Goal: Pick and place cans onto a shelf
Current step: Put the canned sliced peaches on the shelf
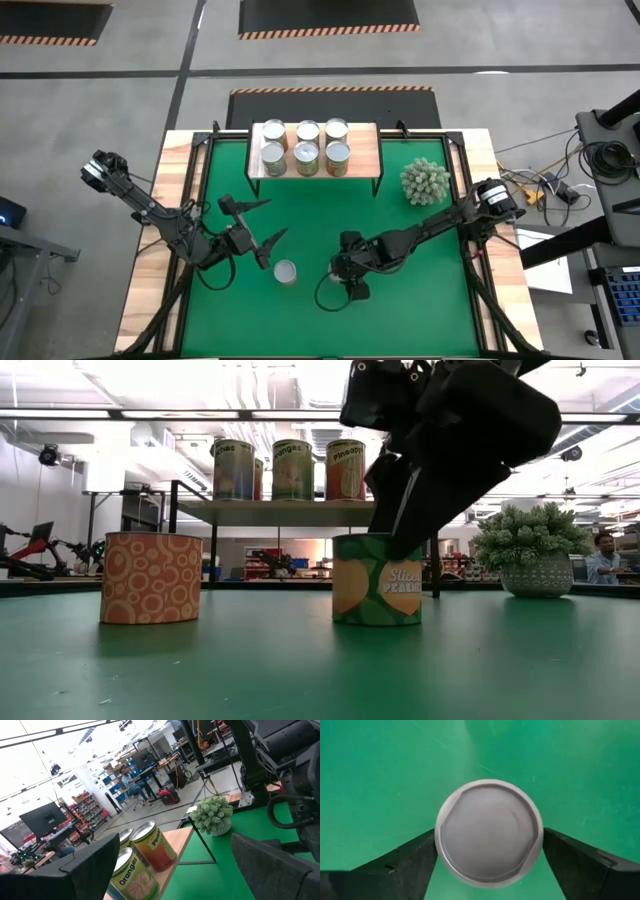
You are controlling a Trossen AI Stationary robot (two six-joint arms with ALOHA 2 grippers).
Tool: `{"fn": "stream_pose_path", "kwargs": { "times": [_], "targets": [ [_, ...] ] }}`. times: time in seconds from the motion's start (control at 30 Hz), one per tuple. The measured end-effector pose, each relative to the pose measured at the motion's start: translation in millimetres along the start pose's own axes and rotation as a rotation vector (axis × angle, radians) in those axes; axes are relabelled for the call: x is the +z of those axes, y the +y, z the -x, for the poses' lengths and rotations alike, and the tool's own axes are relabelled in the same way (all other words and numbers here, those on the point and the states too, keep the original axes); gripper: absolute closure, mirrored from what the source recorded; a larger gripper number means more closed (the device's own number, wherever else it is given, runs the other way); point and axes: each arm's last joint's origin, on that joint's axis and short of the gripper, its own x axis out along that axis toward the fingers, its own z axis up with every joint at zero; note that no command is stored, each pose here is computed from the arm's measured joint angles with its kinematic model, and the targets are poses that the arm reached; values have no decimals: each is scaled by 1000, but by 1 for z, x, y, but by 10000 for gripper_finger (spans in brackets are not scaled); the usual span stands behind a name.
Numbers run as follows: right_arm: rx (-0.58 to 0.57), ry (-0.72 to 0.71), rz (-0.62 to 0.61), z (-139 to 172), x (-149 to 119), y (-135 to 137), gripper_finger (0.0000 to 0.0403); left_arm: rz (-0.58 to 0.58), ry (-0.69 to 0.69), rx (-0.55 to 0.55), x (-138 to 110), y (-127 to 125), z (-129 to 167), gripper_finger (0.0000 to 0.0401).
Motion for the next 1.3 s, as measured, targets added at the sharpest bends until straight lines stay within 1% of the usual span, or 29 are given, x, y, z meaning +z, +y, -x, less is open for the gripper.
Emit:
{"fn": "stream_pose_path", "kwargs": {
  "times": [0.2,0.33,0.43,0.6,0.7,0.77,0.9,1.0,1.1,1.3],
  "targets": [
    [0,-6,-2,0,1,0,110,0,0,0,0,0,0,39],
    [1,-11,-2,5,5,0,118,0,0,0,0,0,0,39],
    [4,-35,4,24,16,-1,114,0,0,1,0,0,0,39],
    [-13,-32,-15,72,30,-15,111,0,0,1,0,0,0,39],
    [-38,-59,-54,110,35,-33,111,1,0,1,0,0,0,39],
    [-77,-88,-82,135,35,-49,111,0,0,1,0,0,0,39],
    [-155,-140,-148,178,25,-86,112,0,0,1,0,0,0,39],
    [-233,-178,-207,204,15,-116,115,0,0,1,0,0,0,39],
    [-299,-181,-253,218,5,-143,115,0,0,1,0,0,0,39],
    [-375,-109,-275,222,-10,-183,115,0,0,1,0,0,0,39]
  ]
}}
